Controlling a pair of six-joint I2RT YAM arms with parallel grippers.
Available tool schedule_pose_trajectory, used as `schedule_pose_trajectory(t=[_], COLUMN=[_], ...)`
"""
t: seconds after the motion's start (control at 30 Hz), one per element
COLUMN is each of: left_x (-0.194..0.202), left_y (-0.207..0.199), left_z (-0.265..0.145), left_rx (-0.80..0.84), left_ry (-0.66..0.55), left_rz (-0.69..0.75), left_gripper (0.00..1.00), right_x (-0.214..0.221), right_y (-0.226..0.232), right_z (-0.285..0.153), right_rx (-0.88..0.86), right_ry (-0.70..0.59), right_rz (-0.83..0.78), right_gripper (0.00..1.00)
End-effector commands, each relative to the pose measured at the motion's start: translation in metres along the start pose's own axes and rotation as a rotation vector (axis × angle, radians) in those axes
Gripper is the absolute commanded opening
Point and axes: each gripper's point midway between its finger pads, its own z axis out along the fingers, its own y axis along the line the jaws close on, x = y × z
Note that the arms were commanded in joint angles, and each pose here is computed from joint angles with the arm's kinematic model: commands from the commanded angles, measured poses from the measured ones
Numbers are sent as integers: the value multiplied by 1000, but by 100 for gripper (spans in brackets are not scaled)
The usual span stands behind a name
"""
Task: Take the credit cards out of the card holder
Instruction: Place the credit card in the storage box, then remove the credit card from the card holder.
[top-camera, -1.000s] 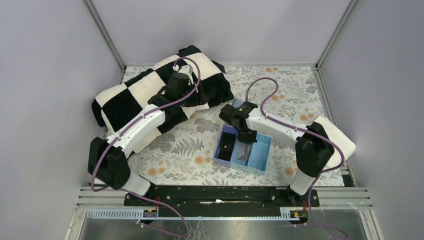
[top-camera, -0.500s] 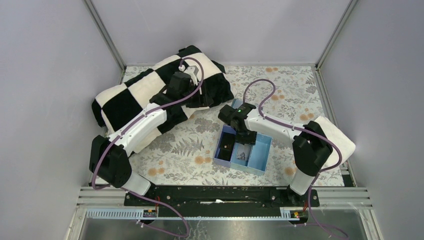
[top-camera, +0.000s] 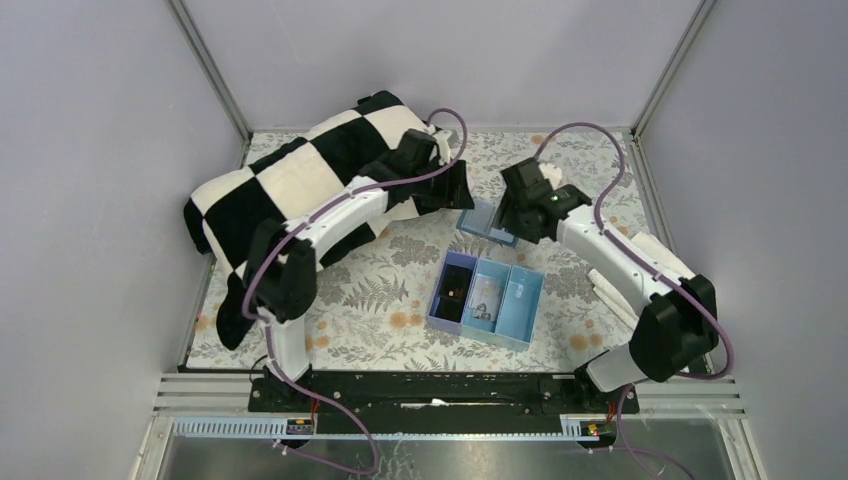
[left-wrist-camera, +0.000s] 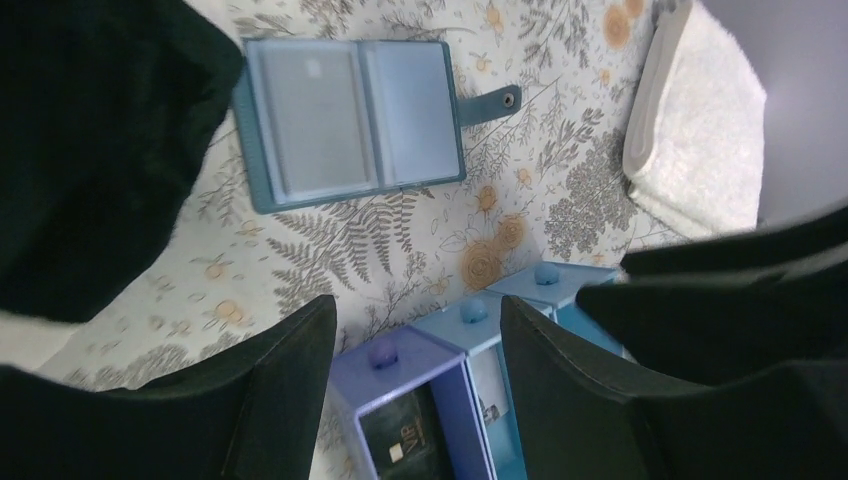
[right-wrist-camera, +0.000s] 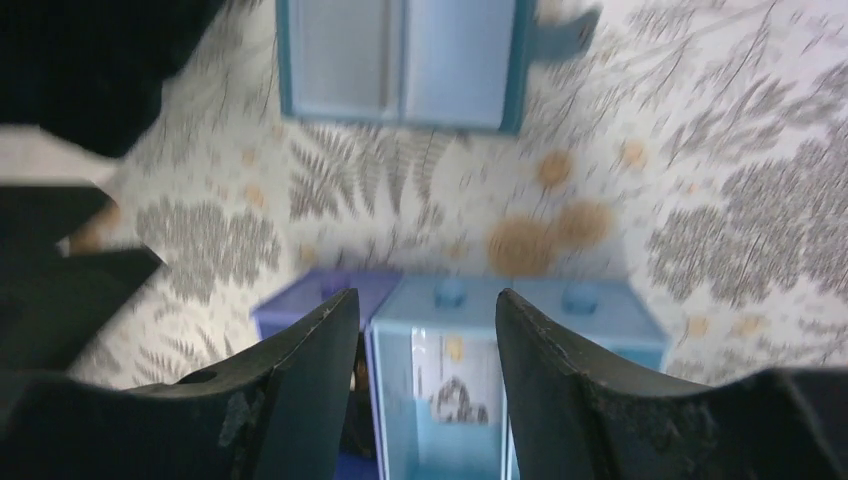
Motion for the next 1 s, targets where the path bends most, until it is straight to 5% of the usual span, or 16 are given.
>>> schedule_pose_trajectory(t=[0.0, 0.5, 0.97], left_x=[-1, 15, 22], left_y=[-15, 41, 73], left_z=[24, 122, 146], left_rx=[63, -83, -173], left_ry=[53, 133, 128], left_rz=[16, 29, 63], left_gripper=[65, 63, 62], right_x=[-40, -50, -39], right_y=[-3, -42, -47], right_z=[32, 137, 180], right_rx=[-74, -78, -55], right_ry=[-14, 92, 173], right_rz=[17, 156, 159], right_gripper=[58, 43, 41])
